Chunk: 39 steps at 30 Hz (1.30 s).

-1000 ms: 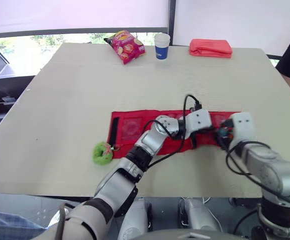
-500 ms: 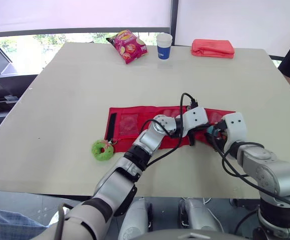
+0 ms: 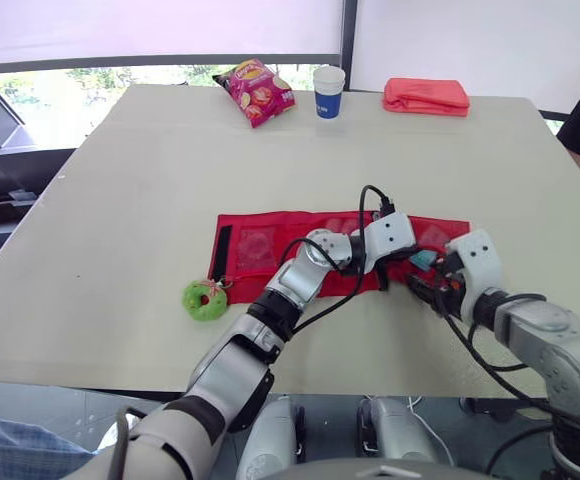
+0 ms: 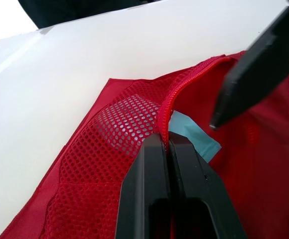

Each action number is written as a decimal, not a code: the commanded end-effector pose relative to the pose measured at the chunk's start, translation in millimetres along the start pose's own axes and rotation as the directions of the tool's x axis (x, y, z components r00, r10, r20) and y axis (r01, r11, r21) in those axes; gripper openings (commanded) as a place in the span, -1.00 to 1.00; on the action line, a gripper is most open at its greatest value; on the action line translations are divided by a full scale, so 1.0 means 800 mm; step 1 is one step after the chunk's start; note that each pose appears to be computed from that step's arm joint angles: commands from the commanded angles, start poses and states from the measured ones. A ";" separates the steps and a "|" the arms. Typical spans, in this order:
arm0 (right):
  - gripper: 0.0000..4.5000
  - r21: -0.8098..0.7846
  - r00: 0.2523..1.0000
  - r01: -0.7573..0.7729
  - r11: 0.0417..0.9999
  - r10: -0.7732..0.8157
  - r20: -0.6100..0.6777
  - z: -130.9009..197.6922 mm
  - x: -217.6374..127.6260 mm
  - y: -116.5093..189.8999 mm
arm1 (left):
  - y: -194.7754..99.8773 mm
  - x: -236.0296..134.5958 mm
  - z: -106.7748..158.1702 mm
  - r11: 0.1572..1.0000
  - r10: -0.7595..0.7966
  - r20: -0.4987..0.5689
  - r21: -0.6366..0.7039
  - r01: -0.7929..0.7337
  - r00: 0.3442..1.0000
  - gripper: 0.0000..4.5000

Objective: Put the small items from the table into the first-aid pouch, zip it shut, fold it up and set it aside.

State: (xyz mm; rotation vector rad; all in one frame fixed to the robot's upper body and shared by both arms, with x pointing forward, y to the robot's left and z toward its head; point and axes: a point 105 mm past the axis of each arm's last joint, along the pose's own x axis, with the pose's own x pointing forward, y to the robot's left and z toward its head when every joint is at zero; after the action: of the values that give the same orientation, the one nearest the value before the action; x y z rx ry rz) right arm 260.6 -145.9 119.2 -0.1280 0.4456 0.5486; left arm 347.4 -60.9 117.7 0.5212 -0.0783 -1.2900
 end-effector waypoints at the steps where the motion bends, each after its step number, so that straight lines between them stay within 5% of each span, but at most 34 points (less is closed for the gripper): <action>1: 0.44 -0.055 0.996 -0.045 0.997 0.049 0.077 0.016 -0.027 0.002 | 0.007 0.000 0.012 1.000 0.017 0.023 0.022 -0.018 1.000 -1.00; 16: 0.44 0.134 0.981 0.083 0.987 -0.104 0.161 0.000 -0.111 -0.079 | -0.026 -0.005 0.016 0.986 -0.165 0.074 0.017 0.164 0.984 -1.00; 25: 0.42 0.206 0.989 0.077 0.975 -0.100 0.106 -0.018 -0.096 -0.090 | -0.033 -0.036 0.026 0.967 -0.253 0.134 0.039 0.250 0.958 0.90; 39: 0.42 0.331 0.988 0.116 0.936 -0.144 0.061 -0.032 -0.045 -0.131 | -0.009 -0.182 0.041 0.983 -0.161 0.191 -0.053 0.174 0.968 0.95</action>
State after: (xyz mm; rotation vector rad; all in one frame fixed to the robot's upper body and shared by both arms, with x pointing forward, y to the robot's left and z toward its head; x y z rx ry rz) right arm 272.3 -252.9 109.1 0.1950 0.4614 0.3673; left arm 294.1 58.2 158.6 0.3526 -0.0756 -1.4997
